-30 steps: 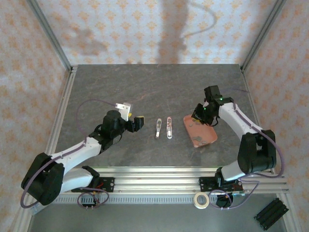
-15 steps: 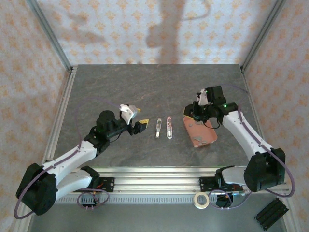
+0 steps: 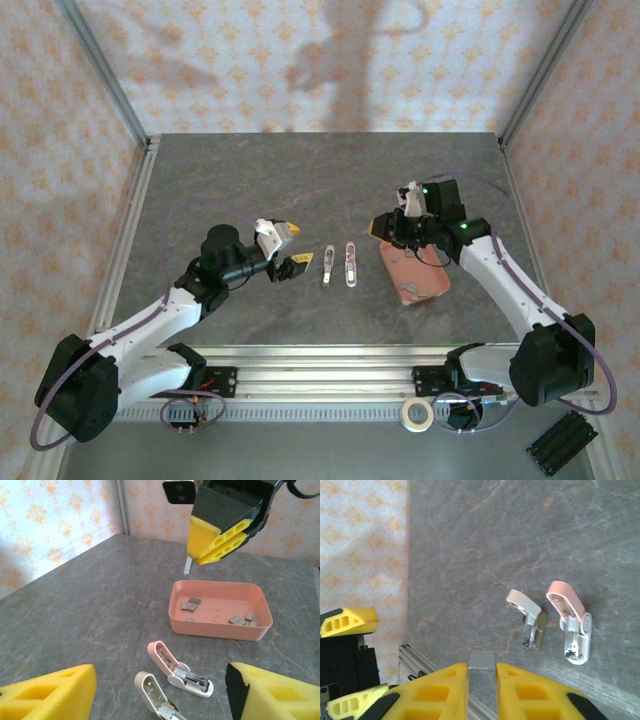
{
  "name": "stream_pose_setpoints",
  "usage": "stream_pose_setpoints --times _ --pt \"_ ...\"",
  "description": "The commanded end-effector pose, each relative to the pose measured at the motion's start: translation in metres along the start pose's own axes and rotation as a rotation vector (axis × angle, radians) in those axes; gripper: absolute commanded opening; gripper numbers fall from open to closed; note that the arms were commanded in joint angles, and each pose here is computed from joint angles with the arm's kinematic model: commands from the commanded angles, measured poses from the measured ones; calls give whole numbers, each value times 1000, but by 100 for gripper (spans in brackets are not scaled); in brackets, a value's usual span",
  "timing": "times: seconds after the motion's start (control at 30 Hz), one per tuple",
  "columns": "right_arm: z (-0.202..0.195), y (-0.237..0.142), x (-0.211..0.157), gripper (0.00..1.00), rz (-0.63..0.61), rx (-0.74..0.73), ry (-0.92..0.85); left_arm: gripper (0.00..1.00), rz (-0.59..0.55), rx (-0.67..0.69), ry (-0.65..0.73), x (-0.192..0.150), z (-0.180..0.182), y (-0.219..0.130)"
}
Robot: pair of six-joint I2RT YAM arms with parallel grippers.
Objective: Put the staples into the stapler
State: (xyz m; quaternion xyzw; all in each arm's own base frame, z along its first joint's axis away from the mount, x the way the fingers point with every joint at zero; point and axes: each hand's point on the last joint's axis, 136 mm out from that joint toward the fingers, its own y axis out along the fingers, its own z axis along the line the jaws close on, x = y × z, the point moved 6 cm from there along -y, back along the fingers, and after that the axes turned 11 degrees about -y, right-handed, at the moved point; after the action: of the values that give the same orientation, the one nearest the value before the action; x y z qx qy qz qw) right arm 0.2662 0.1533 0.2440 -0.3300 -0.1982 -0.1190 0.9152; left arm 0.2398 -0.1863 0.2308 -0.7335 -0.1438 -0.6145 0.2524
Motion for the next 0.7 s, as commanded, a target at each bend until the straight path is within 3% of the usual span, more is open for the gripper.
stream_pose_setpoints --times 0.0,0.37,0.67 --pt "14 -4 4 20 -44 83 -50 68 -38 -50 66 15 -3 1" --pt "26 6 4 20 -8 219 -57 66 -52 -173 139 21 -15 12" --pt "30 13 0 20 36 245 -76 66 -33 -178 178 29 -14 34"
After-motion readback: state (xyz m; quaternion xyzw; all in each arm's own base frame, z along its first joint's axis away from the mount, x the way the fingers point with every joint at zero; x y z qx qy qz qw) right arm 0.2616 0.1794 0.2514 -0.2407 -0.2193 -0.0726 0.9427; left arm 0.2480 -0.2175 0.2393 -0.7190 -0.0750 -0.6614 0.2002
